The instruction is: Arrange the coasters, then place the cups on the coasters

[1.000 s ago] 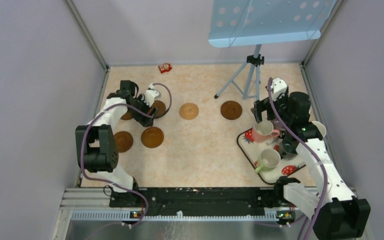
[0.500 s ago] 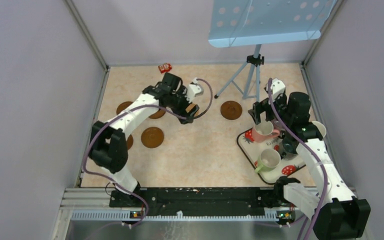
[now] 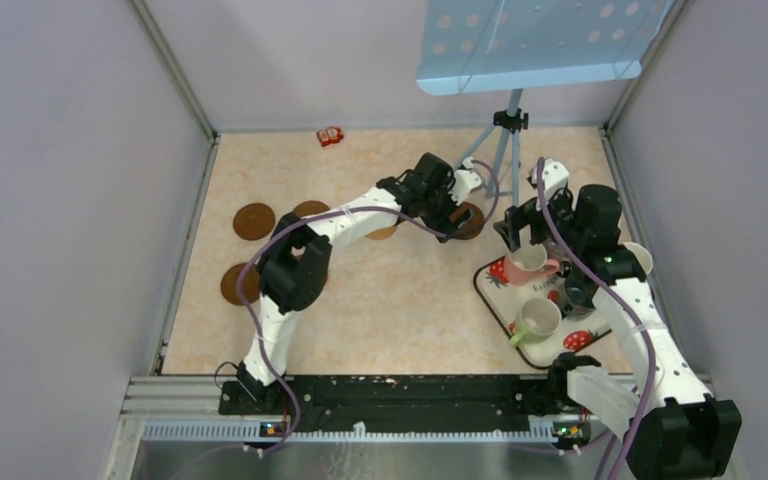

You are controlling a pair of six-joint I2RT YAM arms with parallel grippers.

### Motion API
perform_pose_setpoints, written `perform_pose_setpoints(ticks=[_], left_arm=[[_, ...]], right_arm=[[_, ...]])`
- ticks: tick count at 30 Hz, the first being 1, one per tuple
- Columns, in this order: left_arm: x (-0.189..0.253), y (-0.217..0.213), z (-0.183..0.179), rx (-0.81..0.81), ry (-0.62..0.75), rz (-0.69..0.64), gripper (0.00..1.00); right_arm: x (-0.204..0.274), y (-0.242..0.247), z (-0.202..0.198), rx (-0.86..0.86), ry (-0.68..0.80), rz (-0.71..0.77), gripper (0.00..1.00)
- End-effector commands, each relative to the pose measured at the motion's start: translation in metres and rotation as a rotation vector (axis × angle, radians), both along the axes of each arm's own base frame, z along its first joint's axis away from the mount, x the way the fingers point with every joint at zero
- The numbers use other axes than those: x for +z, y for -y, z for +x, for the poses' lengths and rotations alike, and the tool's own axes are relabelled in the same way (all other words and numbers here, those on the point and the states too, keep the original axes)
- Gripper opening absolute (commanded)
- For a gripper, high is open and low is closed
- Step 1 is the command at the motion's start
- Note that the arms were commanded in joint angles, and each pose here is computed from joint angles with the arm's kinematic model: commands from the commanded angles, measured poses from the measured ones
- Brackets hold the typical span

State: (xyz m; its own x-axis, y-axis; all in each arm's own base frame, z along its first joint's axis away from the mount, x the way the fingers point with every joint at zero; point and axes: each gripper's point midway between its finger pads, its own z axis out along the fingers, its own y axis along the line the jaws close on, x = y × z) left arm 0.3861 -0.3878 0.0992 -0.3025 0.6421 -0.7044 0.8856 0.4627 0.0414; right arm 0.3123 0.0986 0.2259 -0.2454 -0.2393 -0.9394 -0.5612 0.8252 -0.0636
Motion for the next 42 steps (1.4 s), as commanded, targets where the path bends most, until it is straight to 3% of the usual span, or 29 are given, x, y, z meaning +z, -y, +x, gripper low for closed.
perform_pose_setpoints(ticks=[1, 8, 14, 21, 26, 33, 42], left_arm=[[0.026, 0.017, 0.049, 0.191, 0.1, -0.124, 0.91], [0.006, 0.037, 0.063, 0.231, 0.122, -0.152, 0.84], [-0.02, 0.044, 0.074, 0.229, 0.129, -0.113, 0.84], [-0.05, 0.049, 0.067, 0.186, 0.066, -0.083, 0.79], [-0.064, 0.041, 0.041, 0.136, -0.026, -0.054, 0.67], [-0.076, 0.009, -0.011, 0.039, -0.144, 0.045, 0.62], [-0.095, -0.062, -0.093, -0.134, -0.24, 0.204, 0.57]], right_arm=[[0.018, -0.003, -0.001, 0.014, 0.04, 0.023, 0.98], [0.016, -0.002, -0.001, 0.012, 0.033, 0.026, 0.98], [0.016, -0.001, -0.001, 0.006, 0.034, 0.02, 0.98], [0.015, -0.002, 0.0, 0.007, 0.032, 0.015, 0.98], [0.014, -0.001, 0.0, 0.007, 0.031, 0.01, 0.98], [0.014, -0.001, 0.0, 0.007, 0.034, 0.007, 0.98], [0.012, -0.002, 0.0, 0.015, 0.029, 0.008, 0.98]])
